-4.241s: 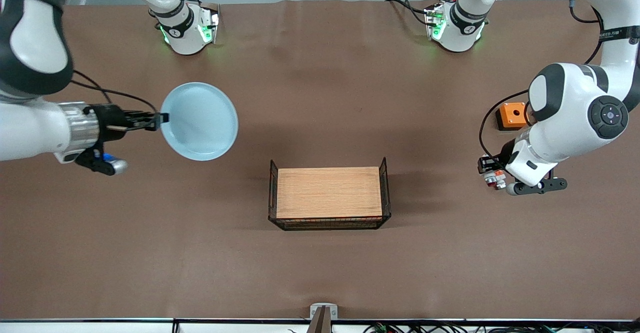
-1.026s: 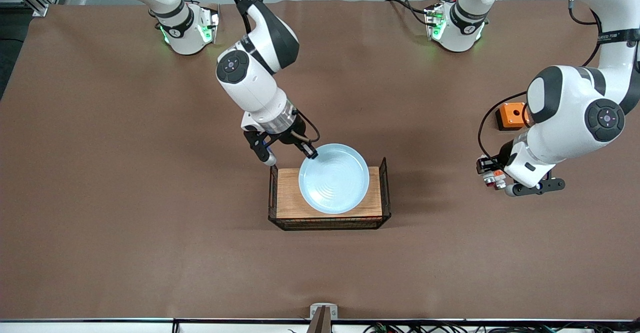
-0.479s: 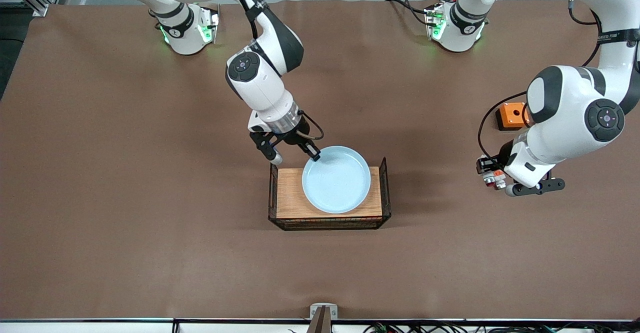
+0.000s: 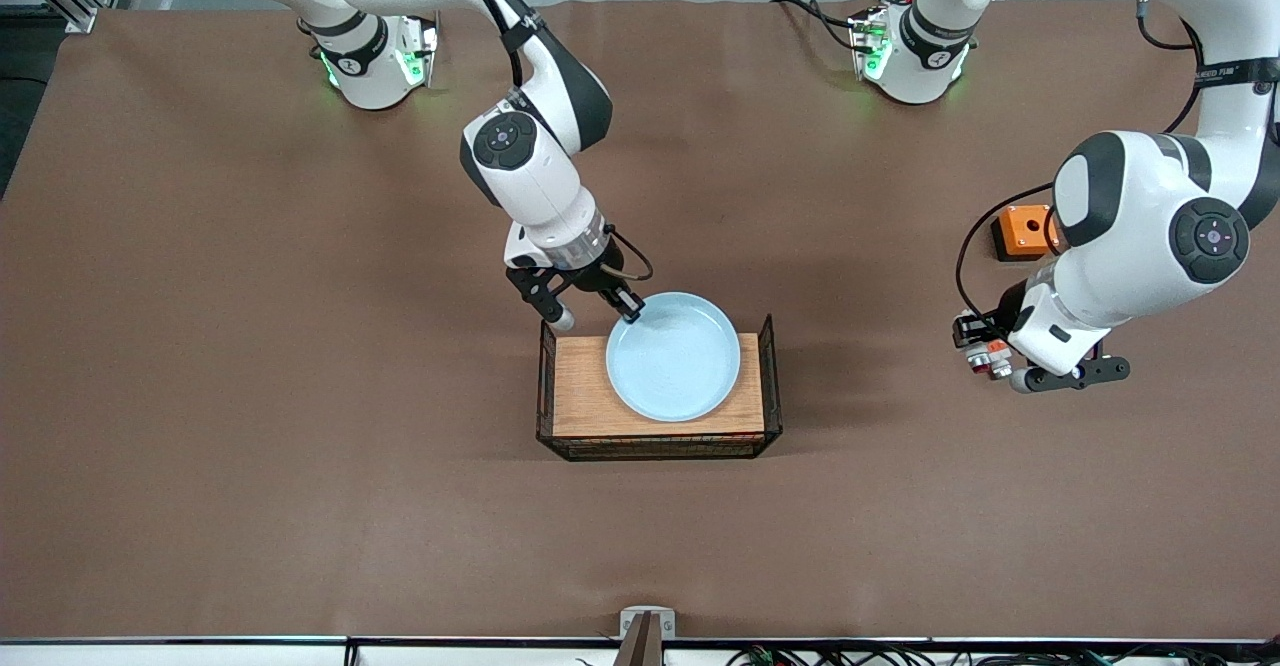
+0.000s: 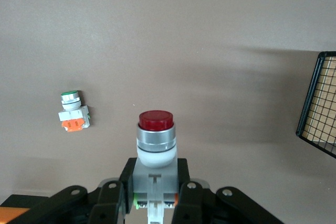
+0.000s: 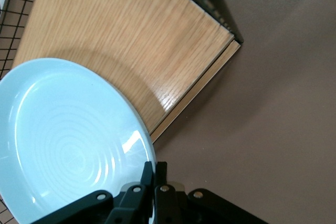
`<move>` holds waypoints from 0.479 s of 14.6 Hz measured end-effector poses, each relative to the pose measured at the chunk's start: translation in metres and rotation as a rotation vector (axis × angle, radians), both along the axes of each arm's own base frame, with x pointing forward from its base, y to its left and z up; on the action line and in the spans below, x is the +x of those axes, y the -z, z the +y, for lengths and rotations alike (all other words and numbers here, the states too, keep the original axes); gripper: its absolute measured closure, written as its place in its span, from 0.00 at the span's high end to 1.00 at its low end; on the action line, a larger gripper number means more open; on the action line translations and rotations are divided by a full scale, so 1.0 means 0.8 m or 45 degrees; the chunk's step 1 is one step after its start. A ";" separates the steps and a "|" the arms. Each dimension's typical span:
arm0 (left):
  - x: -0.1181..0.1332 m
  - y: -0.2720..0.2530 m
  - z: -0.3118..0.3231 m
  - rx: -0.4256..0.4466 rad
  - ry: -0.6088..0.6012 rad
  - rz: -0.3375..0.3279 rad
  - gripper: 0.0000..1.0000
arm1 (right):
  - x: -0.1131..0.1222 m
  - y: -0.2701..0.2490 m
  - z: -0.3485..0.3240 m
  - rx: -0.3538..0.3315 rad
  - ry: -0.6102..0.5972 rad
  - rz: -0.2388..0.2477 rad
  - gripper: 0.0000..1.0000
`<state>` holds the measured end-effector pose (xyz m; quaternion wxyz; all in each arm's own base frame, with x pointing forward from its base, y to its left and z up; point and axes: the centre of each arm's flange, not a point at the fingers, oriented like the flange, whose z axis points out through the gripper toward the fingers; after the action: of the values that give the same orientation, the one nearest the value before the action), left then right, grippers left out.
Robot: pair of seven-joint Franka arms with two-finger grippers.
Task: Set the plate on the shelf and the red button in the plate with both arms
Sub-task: 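Lower the plate onto the basket's wooden floor with the right gripper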
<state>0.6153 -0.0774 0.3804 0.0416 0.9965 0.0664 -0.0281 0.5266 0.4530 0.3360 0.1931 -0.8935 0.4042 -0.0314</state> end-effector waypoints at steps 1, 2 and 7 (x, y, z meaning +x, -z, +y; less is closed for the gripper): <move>0.000 0.000 0.000 0.000 0.000 0.000 0.34 | 0.000 0.001 0.000 -0.002 -0.001 0.001 0.05; 0.000 0.000 0.000 0.000 0.000 0.000 0.34 | -0.001 0.002 0.000 -0.003 -0.001 0.003 0.06; 0.000 0.000 0.000 0.000 0.000 0.000 0.34 | 0.001 0.004 -0.002 -0.002 0.019 0.010 0.39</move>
<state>0.6153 -0.0774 0.3804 0.0416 0.9965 0.0664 -0.0281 0.5271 0.4518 0.3328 0.1904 -0.8908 0.4115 -0.0296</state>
